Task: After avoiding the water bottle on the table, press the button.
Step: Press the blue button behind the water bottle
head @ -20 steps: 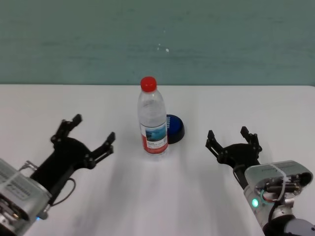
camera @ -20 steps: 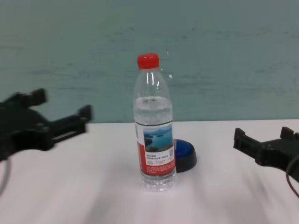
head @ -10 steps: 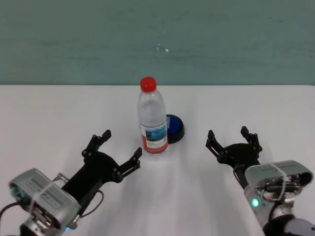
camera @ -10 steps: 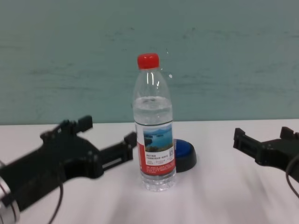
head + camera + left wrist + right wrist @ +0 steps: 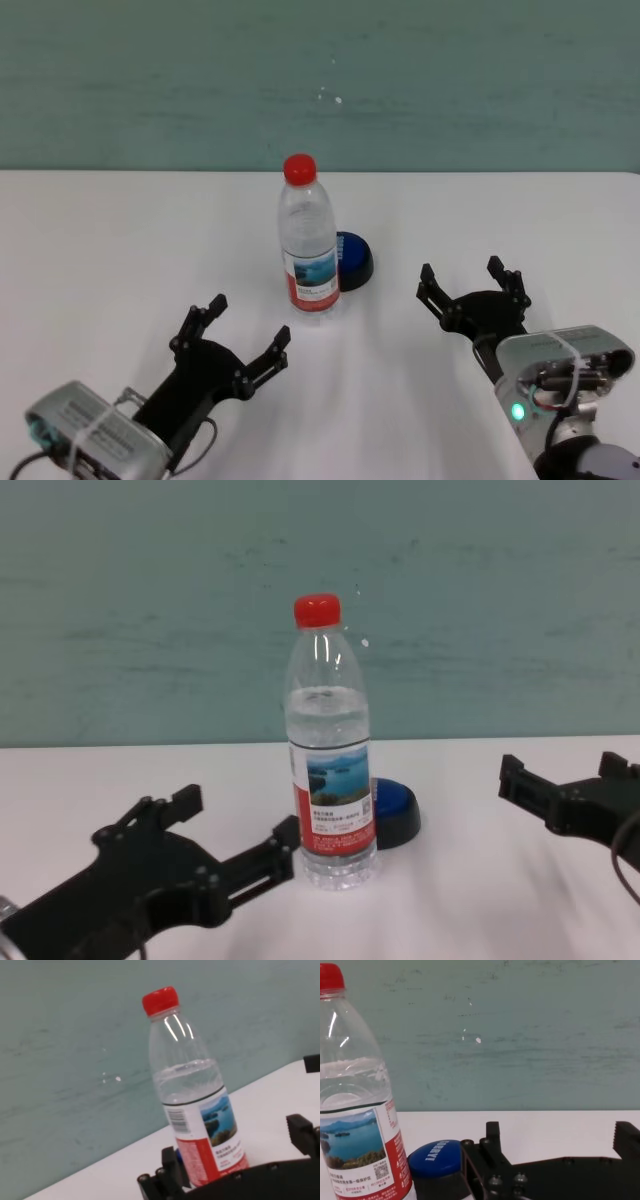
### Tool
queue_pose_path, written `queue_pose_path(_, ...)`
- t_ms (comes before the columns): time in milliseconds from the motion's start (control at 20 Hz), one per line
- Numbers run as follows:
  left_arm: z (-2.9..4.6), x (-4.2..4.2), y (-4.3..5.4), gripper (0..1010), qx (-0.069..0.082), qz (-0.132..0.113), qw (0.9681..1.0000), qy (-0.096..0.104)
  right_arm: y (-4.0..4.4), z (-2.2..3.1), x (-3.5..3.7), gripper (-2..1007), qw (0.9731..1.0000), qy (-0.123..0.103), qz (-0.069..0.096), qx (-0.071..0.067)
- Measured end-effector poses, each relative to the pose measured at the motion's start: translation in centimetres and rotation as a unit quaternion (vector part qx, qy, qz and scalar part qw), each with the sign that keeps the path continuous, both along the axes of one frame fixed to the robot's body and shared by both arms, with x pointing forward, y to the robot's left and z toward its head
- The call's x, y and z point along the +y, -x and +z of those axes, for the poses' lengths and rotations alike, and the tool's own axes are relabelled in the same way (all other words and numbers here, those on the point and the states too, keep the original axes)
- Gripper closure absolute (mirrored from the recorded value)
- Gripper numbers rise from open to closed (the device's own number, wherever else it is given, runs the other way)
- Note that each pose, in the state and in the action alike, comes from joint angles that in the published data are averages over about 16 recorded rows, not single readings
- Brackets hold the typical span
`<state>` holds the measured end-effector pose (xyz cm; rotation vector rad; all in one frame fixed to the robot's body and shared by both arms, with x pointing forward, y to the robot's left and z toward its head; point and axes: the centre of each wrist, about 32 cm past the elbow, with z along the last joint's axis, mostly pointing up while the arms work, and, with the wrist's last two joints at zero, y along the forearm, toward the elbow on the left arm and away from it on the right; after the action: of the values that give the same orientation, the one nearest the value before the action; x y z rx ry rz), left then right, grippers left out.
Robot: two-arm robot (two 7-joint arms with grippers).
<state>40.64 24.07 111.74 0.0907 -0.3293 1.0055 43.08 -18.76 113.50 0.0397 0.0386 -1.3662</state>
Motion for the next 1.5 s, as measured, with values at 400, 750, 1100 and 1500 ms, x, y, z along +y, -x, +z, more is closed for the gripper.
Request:
queue_pose_path(400,-1.08,0.1,0.99,10,0.007,0.023,0.9996,0.016,0.0,0.0,0.0,2,1.0,0.0,0.0,0.0)
queue_pose_path(750,-1.22,0.2,1.19,10,0.013,0.034,0.9992,0.017,0.0,0.0,0.0,2,1.0,0.0,0.0,0.0)
queue_pose_path(1100,-1.23,0.17,1.24,10,0.016,0.037,0.999,0.018,0.0,0.0,0.0,2,1.0,0.0,0.0,0.0)
queue_pose_path(1500,-1.2,0.17,1.21,10,0.014,0.034,0.9992,0.018,-0.09,0.36,-0.44,2,0.9999,-0.001,0.013,-0.003)
